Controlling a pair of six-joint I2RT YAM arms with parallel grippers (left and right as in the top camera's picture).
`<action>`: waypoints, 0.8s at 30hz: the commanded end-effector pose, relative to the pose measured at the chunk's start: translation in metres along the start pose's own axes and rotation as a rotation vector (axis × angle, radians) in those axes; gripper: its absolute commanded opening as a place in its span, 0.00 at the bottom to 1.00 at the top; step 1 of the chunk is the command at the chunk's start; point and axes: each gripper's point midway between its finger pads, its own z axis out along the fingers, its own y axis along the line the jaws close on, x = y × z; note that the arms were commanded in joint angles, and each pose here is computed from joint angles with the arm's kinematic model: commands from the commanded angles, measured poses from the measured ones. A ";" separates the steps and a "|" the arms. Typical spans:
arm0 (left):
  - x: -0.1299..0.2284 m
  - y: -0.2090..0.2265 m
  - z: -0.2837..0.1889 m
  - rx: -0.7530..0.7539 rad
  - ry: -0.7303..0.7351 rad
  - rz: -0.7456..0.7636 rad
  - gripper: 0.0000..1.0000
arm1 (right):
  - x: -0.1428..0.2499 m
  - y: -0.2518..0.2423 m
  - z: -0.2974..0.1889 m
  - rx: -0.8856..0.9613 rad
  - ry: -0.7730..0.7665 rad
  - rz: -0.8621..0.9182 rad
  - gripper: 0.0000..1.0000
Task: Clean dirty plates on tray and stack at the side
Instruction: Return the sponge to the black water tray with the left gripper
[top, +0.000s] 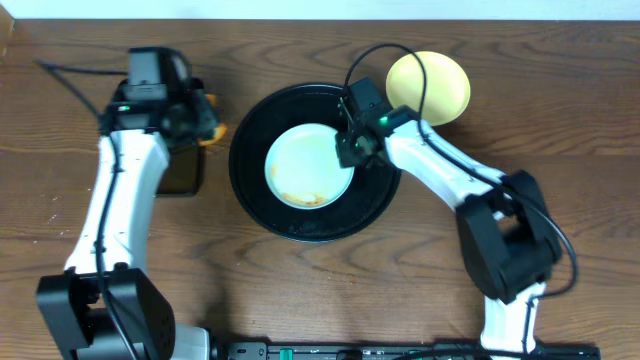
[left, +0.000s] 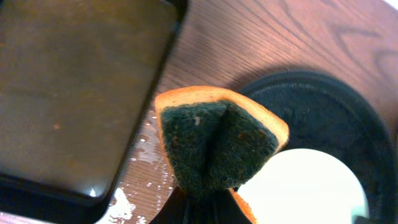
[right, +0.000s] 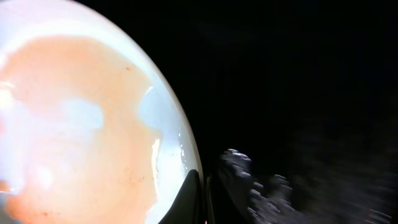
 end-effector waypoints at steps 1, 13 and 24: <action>-0.016 0.032 -0.009 0.069 0.002 -0.128 0.08 | -0.051 -0.010 -0.078 0.091 -0.229 -0.072 0.01; -0.020 0.073 -0.002 0.017 0.004 -0.214 0.08 | -0.057 -0.017 -0.122 0.148 -0.303 -0.100 0.02; -0.021 0.075 -0.002 0.008 -0.003 -0.212 0.08 | -0.001 -0.048 -0.023 0.112 0.032 0.198 0.38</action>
